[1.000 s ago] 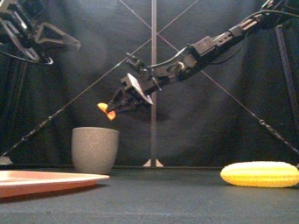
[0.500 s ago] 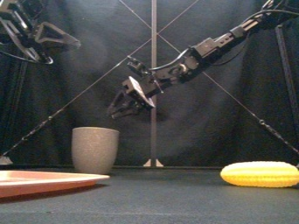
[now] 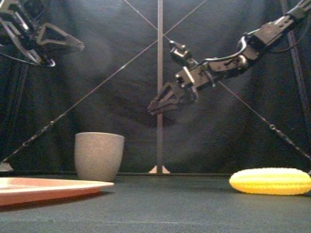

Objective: Pick the tangerine then place it in the grey bowl
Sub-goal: Drop tangerine in the grey bowl and return to neutral

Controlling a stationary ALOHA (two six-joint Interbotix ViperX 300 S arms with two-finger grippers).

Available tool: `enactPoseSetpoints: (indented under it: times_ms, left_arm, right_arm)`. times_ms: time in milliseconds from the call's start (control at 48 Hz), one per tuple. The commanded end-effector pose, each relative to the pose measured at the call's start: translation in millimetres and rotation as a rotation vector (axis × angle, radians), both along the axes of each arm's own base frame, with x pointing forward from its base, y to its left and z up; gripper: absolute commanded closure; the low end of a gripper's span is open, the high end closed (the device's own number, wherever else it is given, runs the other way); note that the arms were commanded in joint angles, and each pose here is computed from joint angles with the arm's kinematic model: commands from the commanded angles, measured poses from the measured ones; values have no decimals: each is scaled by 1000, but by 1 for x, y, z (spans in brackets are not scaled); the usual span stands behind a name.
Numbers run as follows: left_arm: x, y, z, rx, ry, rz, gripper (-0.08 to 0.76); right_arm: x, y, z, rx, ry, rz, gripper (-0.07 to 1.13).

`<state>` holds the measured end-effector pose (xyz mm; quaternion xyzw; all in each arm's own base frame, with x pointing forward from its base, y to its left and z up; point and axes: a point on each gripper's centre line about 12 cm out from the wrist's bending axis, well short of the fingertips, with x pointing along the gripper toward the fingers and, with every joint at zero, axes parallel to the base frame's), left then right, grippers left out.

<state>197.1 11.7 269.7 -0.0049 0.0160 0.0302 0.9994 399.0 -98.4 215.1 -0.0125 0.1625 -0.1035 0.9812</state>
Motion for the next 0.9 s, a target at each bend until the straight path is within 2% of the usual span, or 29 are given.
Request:
enactPoseSetpoints:
  times_ms: [21,333,521,708,896]
  left_arm:
    - [2,1,6,6,-17,4,523]
    - [1,2,3,7,-10,11,523]
    - [1,2,2,6,-4,11,523]
    - [0,2,-2,6,7,11,523]
    - [1,2,-1,6,2,11,523]
  right_arm:
    - [-15,20,21,-19,-91,44,304]
    - [-44,66,14,22,-116,133,308]
    - [-54,77,16,68,-130,132,308]
    - [-56,88,32,61,-201,166,308]
    - [-63,90,30,60,-210,171,308]
